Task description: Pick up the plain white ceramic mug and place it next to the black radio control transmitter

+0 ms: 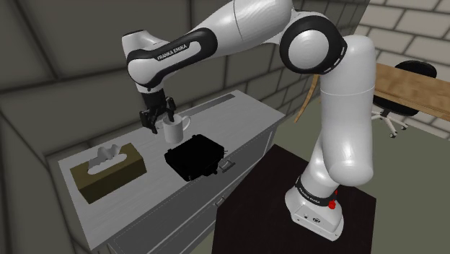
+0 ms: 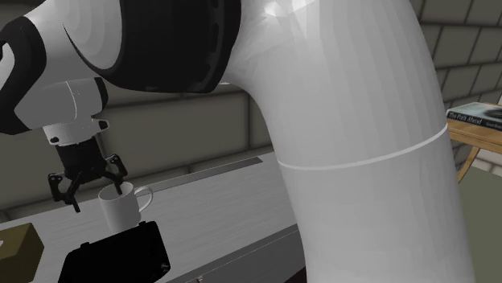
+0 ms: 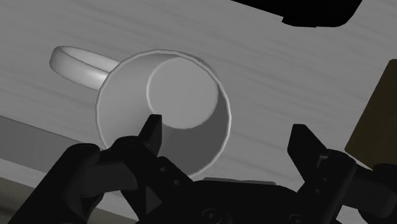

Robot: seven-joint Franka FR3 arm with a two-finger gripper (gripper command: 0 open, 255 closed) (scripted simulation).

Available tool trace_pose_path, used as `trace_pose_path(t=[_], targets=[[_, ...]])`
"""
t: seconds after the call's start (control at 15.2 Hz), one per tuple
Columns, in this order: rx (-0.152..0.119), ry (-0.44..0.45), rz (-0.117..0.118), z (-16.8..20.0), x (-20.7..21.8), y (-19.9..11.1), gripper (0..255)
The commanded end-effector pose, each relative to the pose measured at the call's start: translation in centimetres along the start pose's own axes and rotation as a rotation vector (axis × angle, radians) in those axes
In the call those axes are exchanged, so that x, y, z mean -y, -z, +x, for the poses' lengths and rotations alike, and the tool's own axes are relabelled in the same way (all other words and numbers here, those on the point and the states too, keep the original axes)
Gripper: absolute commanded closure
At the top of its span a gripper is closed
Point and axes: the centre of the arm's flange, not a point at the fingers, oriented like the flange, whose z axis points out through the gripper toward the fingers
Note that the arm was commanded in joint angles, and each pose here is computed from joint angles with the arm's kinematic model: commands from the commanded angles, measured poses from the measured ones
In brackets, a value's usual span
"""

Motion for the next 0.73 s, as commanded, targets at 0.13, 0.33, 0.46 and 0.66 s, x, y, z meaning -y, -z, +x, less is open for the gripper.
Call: trace_pose_path(t=[0.13,0.33,0.46,0.66], targets=[[0.0,0.0,0.0,0.0,0.0,4.0,0],[0.0,0.0,0.0,0.0,0.0,5.0,0],[0.0,0.0,0.0,0.0,0.0,5.0,0],[0.0,0.0,0.0,0.0,0.0,5.0,0]])
